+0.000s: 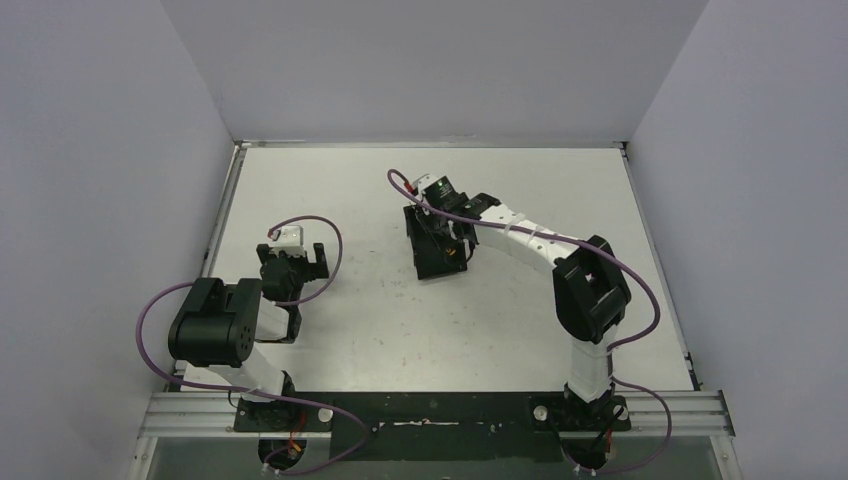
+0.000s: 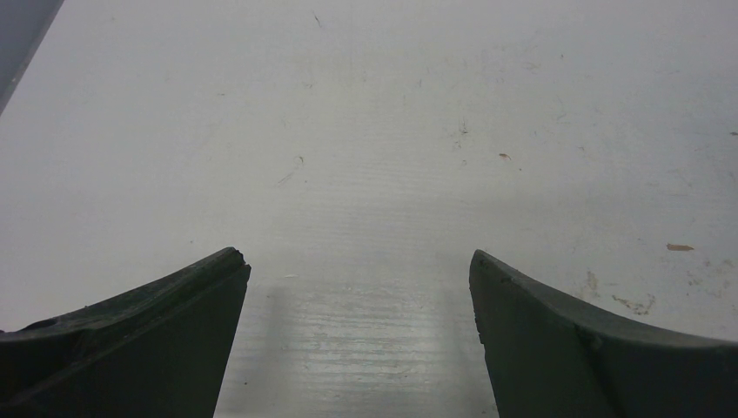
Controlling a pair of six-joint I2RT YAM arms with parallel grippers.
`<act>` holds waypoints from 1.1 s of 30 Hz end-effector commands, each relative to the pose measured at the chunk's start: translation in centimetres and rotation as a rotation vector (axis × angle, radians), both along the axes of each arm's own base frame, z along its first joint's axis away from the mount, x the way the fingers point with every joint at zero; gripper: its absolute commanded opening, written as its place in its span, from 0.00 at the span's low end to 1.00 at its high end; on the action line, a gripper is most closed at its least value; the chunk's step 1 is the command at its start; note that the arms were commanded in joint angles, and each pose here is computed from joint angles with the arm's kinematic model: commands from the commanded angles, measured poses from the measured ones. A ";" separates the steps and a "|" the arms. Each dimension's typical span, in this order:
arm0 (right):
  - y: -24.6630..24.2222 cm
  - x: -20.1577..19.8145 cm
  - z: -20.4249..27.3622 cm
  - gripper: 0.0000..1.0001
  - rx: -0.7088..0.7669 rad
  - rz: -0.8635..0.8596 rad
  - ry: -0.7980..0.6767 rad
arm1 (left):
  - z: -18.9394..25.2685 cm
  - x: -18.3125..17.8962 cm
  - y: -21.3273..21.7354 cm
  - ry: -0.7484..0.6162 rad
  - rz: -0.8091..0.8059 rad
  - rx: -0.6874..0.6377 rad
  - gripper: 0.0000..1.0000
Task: Put the screwdriver in the bin
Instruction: Place the screwdriver in the bin.
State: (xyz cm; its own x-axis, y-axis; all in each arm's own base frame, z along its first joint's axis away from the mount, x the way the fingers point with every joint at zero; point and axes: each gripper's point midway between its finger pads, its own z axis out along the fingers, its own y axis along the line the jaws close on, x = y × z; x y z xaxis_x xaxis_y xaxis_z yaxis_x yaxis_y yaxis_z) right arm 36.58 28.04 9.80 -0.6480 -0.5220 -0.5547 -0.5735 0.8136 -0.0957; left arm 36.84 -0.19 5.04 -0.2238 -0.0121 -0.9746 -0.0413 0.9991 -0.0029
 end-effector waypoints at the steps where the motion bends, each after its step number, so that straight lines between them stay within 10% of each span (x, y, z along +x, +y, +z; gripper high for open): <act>1: 1.6 1.9 3.3 0.00 0.110 0.020 -0.160 | 2.3 1.3 -0.1 -0.086 0.003 -0.004 0.97; 8: 0.5 2.0 -1.8 0.00 0.013 -0.005 -0.109 | 2.3 1.3 -0.1 -0.086 0.003 -0.004 0.97; 15: 0.7 2.0 -0.8 0.45 0.017 -0.015 -0.117 | 2.4 1.3 -0.1 -0.088 0.002 -0.003 0.97; 27: 1.6 2.1 5.7 0.56 0.081 -0.011 -0.212 | 2.4 1.3 -0.1 -0.088 0.002 -0.004 0.97; 33: 1.1 1.6 10.0 0.78 0.140 -0.016 -0.283 | 2.3 1.3 -0.1 -0.087 0.002 -0.003 0.97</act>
